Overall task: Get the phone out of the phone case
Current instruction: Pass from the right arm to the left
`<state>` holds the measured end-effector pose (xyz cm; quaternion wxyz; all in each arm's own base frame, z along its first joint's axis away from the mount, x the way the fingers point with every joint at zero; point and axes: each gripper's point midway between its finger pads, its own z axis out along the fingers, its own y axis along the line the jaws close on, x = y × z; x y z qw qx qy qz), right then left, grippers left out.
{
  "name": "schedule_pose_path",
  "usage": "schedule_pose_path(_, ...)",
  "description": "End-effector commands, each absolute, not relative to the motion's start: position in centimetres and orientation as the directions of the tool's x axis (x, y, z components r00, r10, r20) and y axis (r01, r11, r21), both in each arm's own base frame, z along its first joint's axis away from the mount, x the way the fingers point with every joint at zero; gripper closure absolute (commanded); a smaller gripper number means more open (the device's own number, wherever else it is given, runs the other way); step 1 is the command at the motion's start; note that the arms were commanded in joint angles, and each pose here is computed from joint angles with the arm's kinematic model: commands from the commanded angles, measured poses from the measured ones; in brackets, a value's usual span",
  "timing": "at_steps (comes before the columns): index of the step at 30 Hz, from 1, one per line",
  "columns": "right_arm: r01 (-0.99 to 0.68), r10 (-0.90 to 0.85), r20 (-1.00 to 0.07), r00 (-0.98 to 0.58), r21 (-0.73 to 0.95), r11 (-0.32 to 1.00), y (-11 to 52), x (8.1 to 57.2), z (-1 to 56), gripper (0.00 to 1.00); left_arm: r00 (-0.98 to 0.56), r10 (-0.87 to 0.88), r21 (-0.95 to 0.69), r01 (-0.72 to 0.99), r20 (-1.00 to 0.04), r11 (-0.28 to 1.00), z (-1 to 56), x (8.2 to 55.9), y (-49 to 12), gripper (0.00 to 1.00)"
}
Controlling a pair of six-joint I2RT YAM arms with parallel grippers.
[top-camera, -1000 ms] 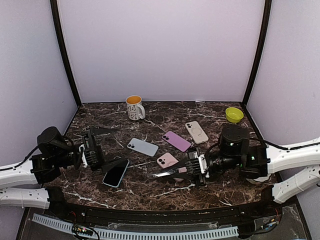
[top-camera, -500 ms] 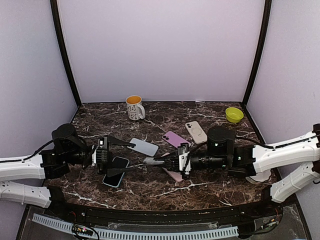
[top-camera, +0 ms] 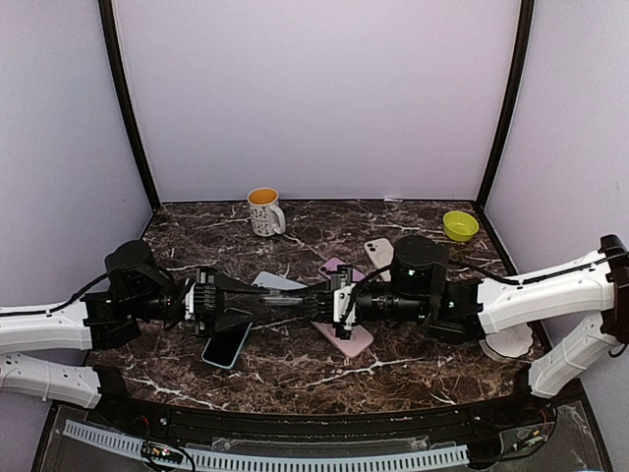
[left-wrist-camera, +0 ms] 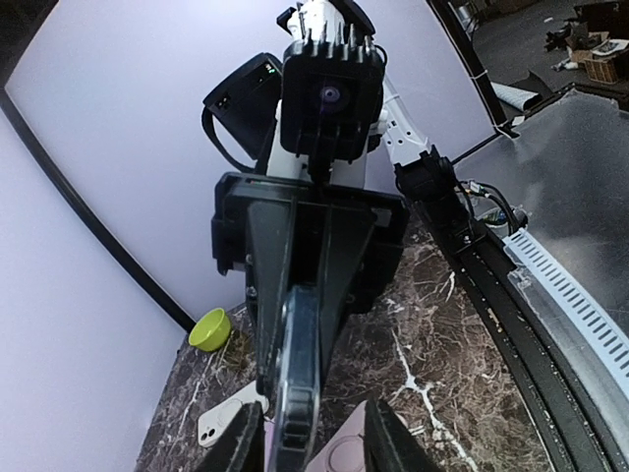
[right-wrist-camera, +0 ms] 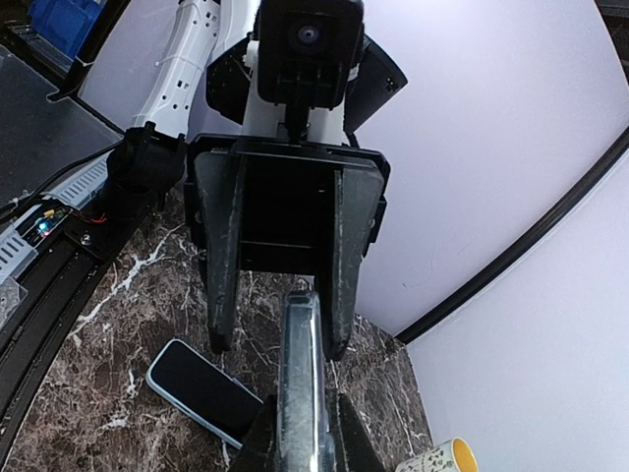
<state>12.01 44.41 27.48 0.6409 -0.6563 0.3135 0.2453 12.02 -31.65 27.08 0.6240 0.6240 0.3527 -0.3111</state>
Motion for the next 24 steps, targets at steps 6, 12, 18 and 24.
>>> schedule_pose_path(6,-0.686,0.062,-0.685,0.726,-0.717,0.125,45.7,11.1,33.0,1.0,0.585,0.035,0.586,0.805,-0.81,0.091,29.2,13.0,-31.9,0.73)
schedule_pose_path(12,-0.701,0.061,-0.699,0.712,-0.705,0.107,45.6,10.5,32.5,1.0,0.591,0.095,0.598,0.793,-0.801,0.118,28.6,14.1,-32.0,1.0)
schedule_pose_path(18,-0.802,-0.218,-0.824,0.523,-0.562,0.203,45.1,14.8,29.1,0.1,0.611,0.204,0.641,0.752,-0.765,0.151,27.6,15.7,-31.7,1.0)
schedule_pose_path(24,-0.86,-0.539,-0.734,0.413,-0.509,0.034,44.8,14.8,24.4,0.04,0.607,0.346,0.685,0.707,-0.716,0.175,26.4,18.0,-31.4,1.0)
